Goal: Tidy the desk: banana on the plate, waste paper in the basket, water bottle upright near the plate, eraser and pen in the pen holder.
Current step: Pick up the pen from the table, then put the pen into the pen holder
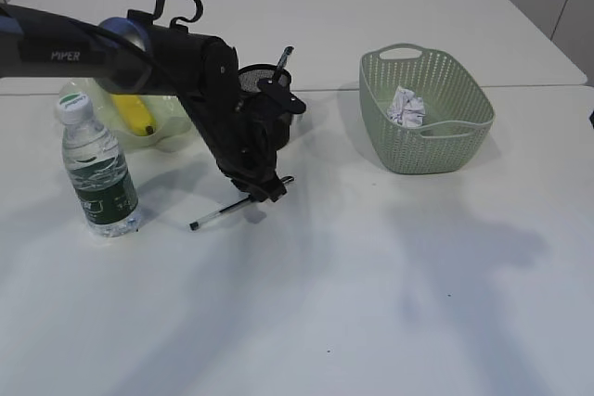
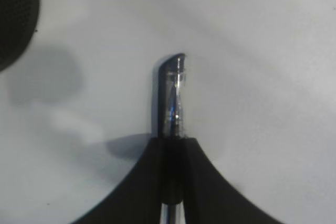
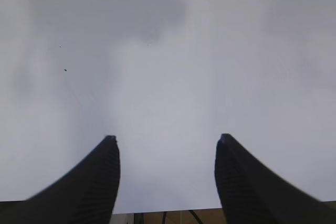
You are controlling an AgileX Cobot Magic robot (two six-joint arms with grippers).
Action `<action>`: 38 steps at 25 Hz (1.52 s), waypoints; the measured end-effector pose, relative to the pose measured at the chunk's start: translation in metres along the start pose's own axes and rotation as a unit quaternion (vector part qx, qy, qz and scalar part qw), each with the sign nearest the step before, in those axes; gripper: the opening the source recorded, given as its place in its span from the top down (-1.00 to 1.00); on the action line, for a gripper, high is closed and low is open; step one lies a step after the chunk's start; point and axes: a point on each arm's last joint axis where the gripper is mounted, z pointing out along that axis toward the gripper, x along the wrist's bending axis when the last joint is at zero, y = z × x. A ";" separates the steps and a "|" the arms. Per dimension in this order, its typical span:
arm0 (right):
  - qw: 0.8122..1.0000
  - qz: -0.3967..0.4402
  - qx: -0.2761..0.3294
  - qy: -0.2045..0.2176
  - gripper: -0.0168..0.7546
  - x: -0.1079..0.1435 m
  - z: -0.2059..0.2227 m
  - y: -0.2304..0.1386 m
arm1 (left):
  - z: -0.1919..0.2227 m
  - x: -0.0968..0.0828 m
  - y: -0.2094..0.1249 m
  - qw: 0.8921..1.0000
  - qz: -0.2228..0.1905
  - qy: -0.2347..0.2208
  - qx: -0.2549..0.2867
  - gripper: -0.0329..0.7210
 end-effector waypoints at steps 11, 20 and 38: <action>1.000 0.000 0.001 0.000 -0.15 0.000 0.000 0.000 | -0.078 0.009 0.025 0.995 -0.016 0.026 -0.099 0.81; 1.000 -0.001 0.001 0.000 -0.15 0.000 0.000 0.000 | -0.145 0.042 0.040 0.960 -0.080 0.077 -0.256 0.81; 1.000 -0.001 0.001 0.000 -0.15 0.000 0.000 0.000 | -0.139 0.062 0.063 0.861 -0.194 0.140 -0.449 0.81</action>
